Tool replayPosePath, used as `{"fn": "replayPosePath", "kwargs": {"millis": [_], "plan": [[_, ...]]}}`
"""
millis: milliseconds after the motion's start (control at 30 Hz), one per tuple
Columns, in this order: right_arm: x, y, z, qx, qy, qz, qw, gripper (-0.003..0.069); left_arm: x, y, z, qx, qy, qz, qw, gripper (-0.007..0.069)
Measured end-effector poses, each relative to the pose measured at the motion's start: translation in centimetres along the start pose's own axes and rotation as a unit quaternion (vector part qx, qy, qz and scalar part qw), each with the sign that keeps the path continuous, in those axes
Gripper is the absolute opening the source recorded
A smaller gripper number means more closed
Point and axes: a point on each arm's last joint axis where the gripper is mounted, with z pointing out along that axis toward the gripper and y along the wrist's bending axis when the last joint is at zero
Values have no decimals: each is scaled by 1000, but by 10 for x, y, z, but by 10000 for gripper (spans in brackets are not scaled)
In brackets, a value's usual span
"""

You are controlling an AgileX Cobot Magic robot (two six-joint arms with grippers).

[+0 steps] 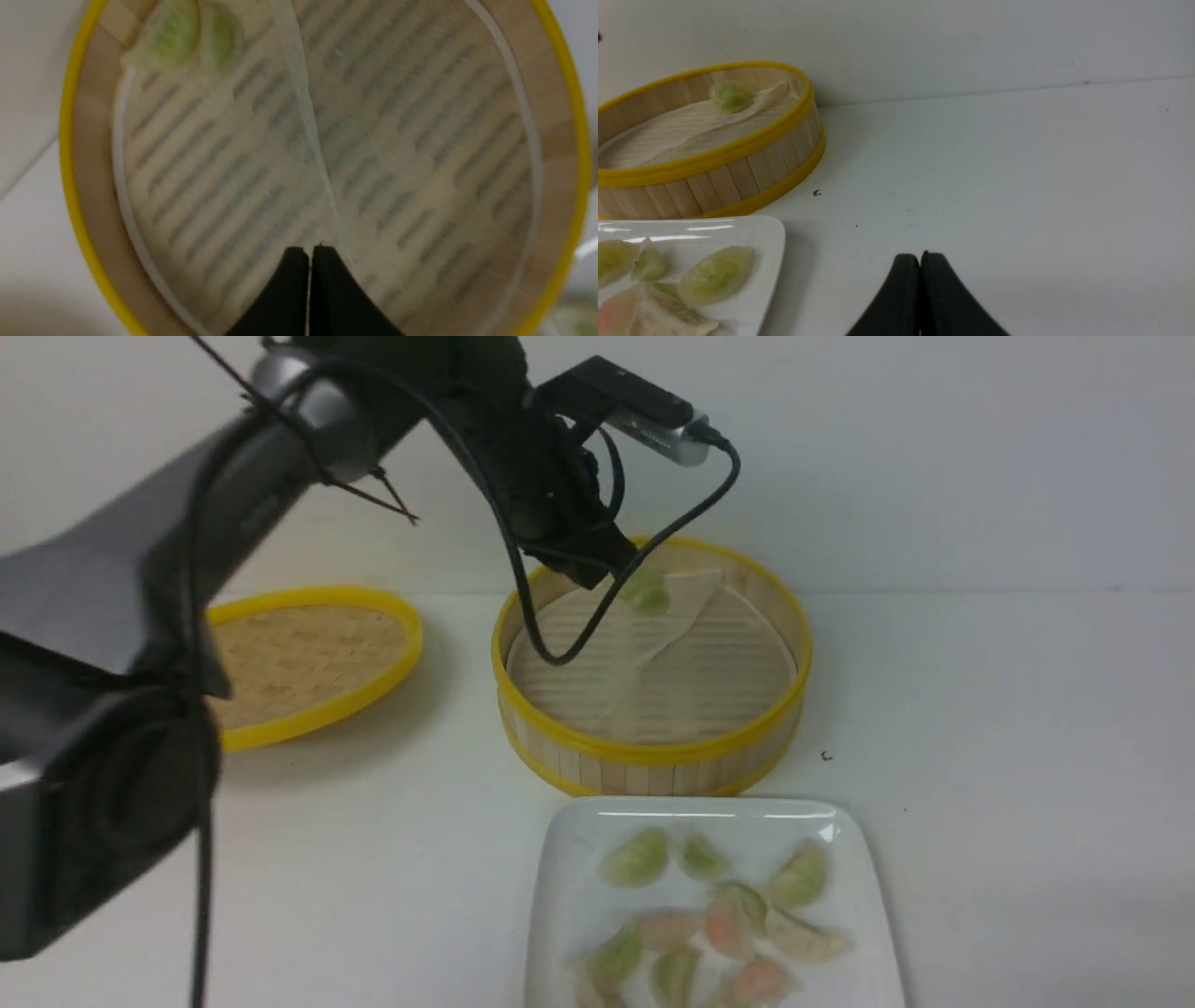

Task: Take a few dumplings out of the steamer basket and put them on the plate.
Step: Use the left arm to grab a dumpling from the steamer

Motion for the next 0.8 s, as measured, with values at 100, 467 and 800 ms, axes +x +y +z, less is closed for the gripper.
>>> {"fn": "replayPosePath", "kwargs": {"millis": [100,467,800], "plan": [[0,0,0,0,0,0,1000,-15,-10,9,32,-4,-22,9,1000,-10],[0,0,0,0,0,0,1000,-15,-4,14,98,22,-52,72,996,206],[0,0,0,0,1,-1,1000,-15,7,20,131,8,-59,164,985,507]]}}
